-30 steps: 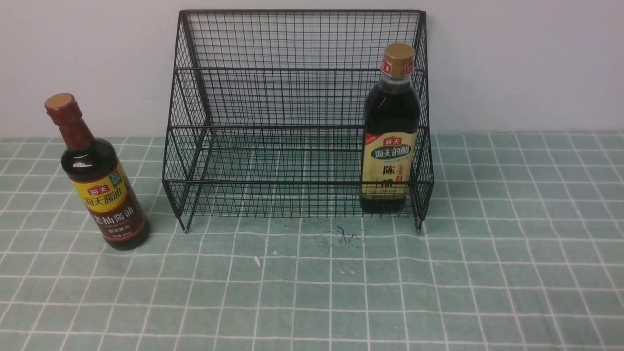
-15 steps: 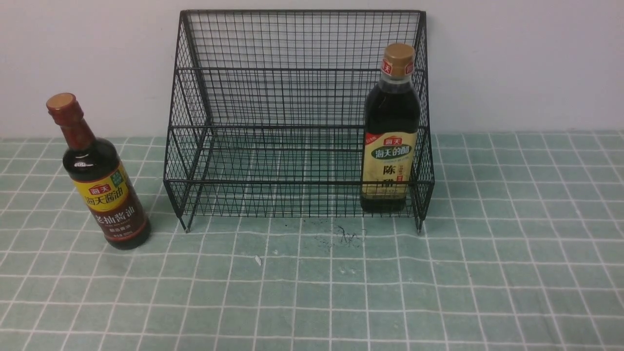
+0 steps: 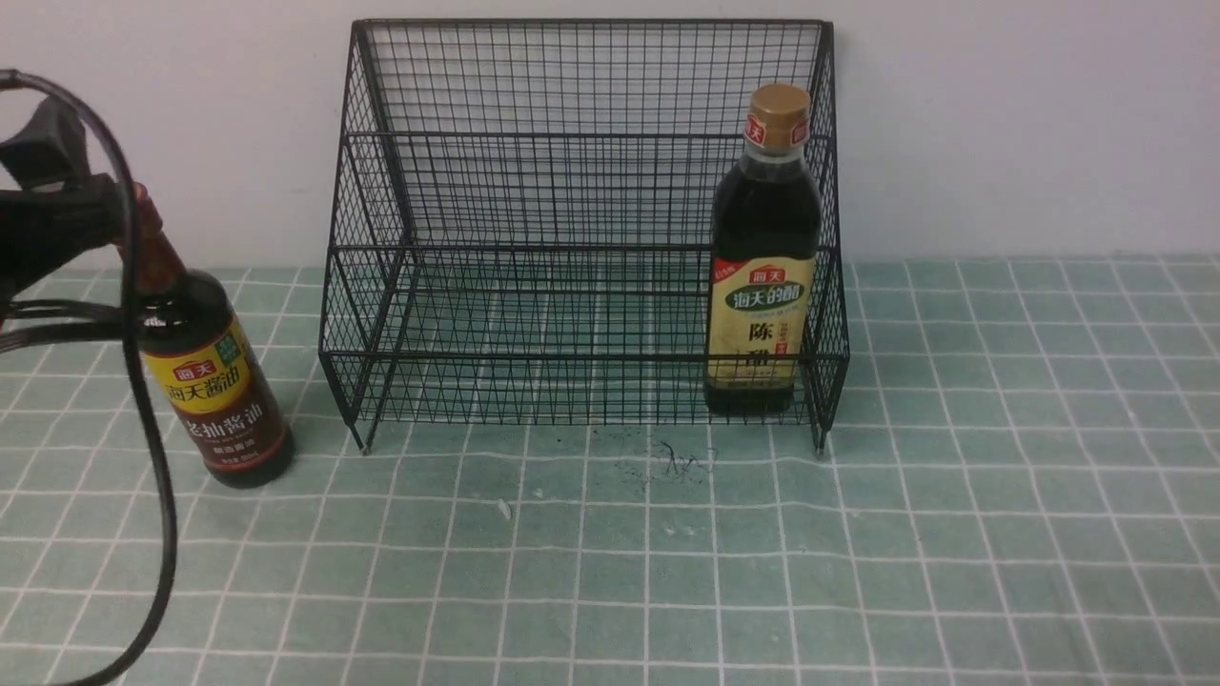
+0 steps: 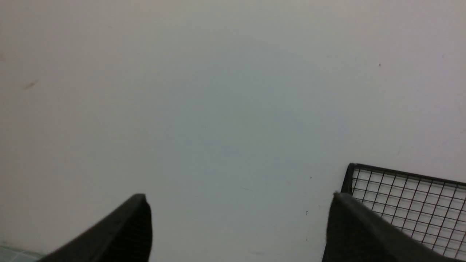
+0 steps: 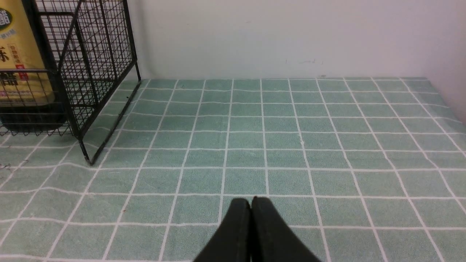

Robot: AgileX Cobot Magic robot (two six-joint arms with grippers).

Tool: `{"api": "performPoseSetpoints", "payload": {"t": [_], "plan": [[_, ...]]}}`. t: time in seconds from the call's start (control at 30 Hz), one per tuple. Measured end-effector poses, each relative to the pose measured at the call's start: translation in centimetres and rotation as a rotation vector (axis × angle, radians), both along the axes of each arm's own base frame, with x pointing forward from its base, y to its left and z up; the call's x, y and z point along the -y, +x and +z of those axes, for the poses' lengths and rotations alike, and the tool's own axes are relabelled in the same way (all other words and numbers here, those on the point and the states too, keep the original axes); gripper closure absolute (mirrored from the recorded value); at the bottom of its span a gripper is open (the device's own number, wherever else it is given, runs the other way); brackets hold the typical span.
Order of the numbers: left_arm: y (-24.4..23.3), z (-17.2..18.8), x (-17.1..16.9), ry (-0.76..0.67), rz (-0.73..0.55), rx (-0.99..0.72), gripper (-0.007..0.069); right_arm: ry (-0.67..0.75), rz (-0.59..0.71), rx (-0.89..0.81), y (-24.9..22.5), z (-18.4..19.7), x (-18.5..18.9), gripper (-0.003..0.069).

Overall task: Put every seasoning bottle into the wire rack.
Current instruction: Use the left arm to grab the condiment bottle closest to it

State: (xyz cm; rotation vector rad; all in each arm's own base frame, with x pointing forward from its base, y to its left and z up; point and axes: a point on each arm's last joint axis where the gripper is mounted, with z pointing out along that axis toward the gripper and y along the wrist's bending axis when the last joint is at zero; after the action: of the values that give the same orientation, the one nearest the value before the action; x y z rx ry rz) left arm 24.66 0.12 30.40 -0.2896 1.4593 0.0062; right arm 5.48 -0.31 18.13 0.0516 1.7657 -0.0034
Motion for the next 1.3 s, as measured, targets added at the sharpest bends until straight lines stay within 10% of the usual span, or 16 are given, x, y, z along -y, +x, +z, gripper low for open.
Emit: {"api": "performPoseSetpoints", "payload": {"t": [0.8,0.93,1.03,1.3], "plan": [[5.8,-6.7,0.0,-0.009,0.069,-0.193,0.0034,0.0,0.0,0.0,0.0,0.0,0.0,0.0673],[6.1,-7.4,0.0,-0.004,0.072,-0.214,0.0124,0.0,0.0,0.0,0.0,0.0,0.0,0.0673],[6.1,-7.4,0.1,0.005,0.065,-0.213,0.0355,0.0,0.0,0.0,0.0,0.0,0.0,0.0673],[5.4,-6.3,0.7,0.071,-0.021,-0.256,0.0368,0.0,0.0,0.0,0.0,0.0,0.0,0.0673]]}}
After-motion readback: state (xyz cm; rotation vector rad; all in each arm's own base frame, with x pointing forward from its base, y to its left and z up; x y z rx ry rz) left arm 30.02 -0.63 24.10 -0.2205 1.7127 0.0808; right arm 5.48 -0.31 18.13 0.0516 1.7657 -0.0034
